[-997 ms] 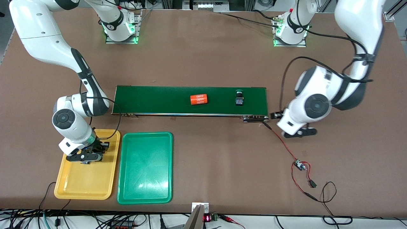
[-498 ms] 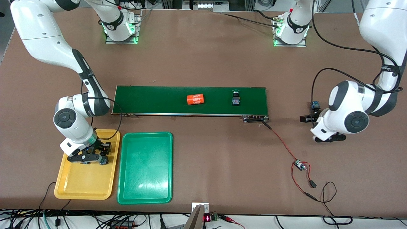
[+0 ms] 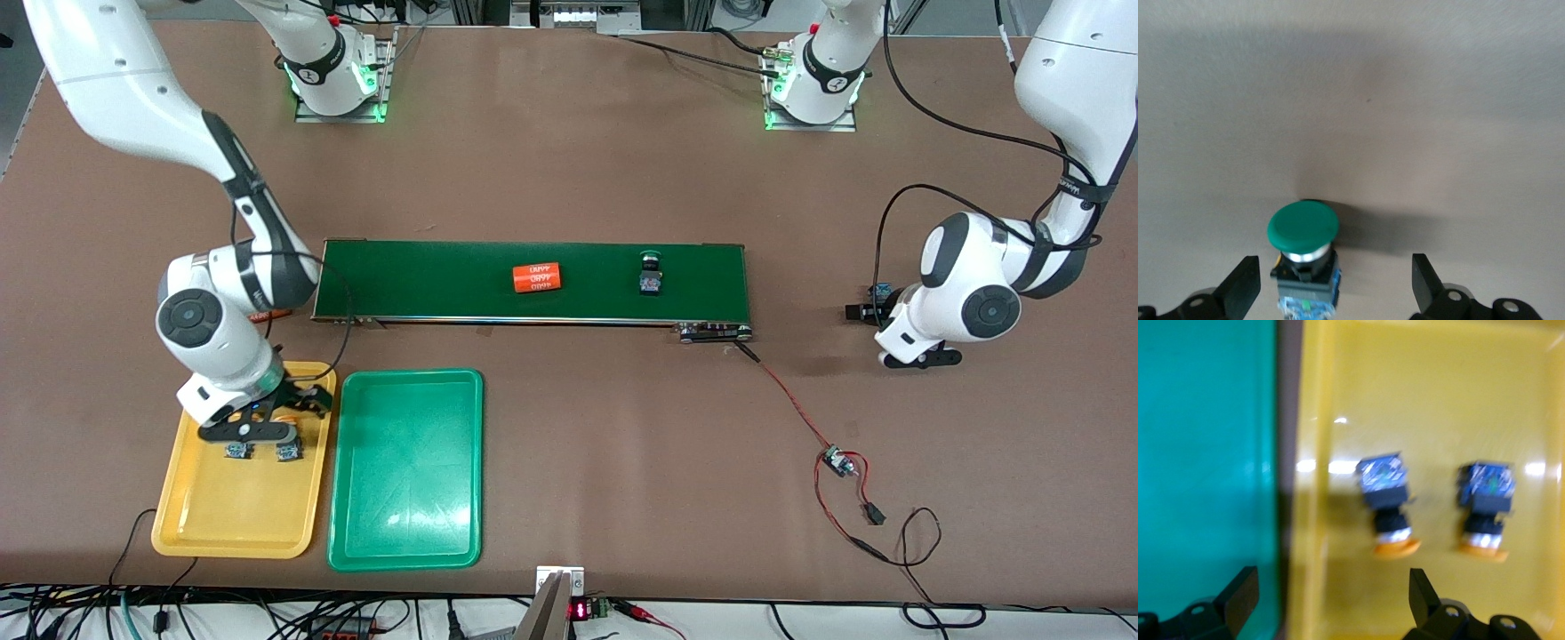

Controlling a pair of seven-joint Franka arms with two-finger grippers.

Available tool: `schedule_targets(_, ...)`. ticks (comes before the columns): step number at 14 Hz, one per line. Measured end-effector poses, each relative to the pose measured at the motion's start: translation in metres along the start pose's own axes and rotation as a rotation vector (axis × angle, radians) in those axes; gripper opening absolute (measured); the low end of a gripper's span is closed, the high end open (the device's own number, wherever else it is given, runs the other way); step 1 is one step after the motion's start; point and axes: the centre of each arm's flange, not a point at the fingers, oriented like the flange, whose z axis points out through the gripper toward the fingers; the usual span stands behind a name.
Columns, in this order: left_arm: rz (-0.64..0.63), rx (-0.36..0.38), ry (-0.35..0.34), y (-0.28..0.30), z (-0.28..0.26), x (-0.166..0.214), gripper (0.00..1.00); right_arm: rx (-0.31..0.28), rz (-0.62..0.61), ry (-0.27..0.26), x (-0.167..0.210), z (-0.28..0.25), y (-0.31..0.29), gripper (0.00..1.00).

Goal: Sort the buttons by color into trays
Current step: 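Return the right gripper to the belt while the left places a green button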

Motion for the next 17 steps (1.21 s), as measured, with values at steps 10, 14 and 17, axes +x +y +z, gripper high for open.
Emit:
schedule_targets(10,0.059,-0.002,0.036,0.008,-0.016,-0.006,0.4,0.147,0.177,-0.221,-0.062,-0.13,-0.125,1.0)
schedule_targets(14,0.153,0.02,0.069,0.069,-0.086,-0.004,0.4,0.148,0.216,-0.24,-0.096,-0.143,-0.194,1.0)
schedule_targets(17,0.194,-0.03,0.096,0.135,-0.12,-0.016,0.4,0.143,0.219,-0.246,-0.121,-0.145,-0.233,1.0)
